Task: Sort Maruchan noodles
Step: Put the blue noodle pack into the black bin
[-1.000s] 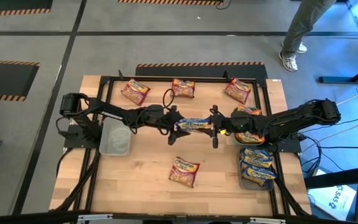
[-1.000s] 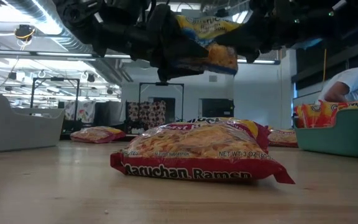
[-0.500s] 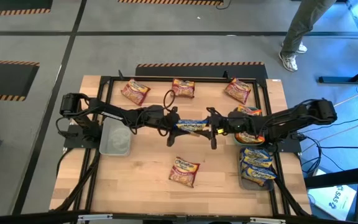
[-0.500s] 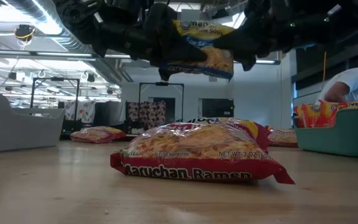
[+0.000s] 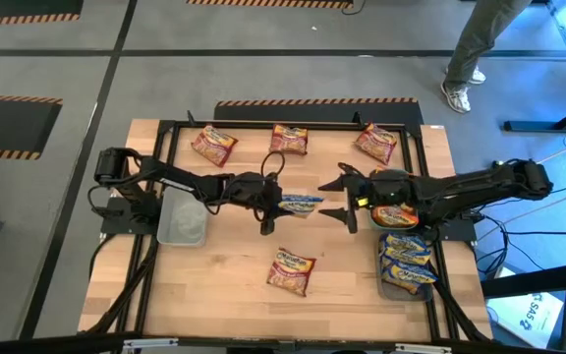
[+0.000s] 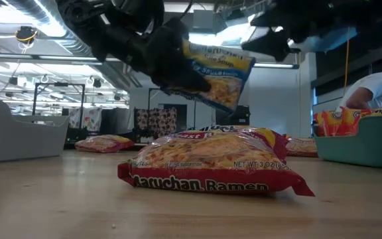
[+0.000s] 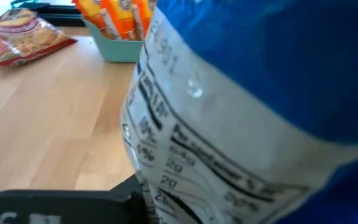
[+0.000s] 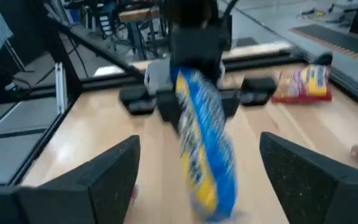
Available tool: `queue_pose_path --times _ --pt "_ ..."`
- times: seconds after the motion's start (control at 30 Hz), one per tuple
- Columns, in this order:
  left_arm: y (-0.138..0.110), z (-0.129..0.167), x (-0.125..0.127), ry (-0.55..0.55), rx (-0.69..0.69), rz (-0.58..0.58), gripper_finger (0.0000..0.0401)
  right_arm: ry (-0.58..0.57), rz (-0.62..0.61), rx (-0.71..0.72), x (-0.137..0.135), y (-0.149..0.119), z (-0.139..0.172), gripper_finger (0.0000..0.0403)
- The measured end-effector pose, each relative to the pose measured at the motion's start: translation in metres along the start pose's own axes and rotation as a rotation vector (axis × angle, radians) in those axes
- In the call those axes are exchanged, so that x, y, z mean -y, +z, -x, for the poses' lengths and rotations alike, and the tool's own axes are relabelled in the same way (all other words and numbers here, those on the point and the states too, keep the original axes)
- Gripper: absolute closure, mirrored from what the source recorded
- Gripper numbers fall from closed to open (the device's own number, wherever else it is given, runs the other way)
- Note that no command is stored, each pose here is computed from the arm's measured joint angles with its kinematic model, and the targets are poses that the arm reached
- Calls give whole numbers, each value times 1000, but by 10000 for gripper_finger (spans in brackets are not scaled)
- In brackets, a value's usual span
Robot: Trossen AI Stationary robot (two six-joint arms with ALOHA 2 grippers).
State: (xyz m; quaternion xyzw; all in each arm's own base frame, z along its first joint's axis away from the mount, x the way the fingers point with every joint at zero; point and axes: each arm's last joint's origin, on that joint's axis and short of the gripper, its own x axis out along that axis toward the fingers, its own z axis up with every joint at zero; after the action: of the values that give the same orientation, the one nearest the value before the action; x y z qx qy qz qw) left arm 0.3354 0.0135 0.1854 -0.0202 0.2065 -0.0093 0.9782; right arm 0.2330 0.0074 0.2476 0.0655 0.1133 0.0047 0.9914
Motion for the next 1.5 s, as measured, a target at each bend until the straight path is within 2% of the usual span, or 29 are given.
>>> queue_pose_path --times 0.13,0.23,0.37,0.57,0.8,0.9,1.27,1.37,1.5 --pt "1 0 4 -12 7 -18 290 -21 47 -55 -1 14 -19 89" --pt "1 0 3 2 7 -17 290 -27 64 -165 -2 20 -38 92" --pt "1 0 2 18 9 -15 290 -76 66 -343 -1 18 -65 93" --pt "1 0 2 17 6 -16 290 -131 86 -486 0 16 -100 94" --pt "1 0 2 17 6 -24 290 -137 93 -564 0 14 -113 100" --pt "1 0 2 17 7 -24 290 -137 95 -572 0 14 -113 124" --pt "1 0 2 20 7 -26 290 -145 96 -583 0 13 -112 260" --pt "1 0 2 23 8 -38 288 -144 96 -584 0 13 -112 274" --pt "1 0 2 24 8 -50 275 -144 96 -587 0 12 -112 273"
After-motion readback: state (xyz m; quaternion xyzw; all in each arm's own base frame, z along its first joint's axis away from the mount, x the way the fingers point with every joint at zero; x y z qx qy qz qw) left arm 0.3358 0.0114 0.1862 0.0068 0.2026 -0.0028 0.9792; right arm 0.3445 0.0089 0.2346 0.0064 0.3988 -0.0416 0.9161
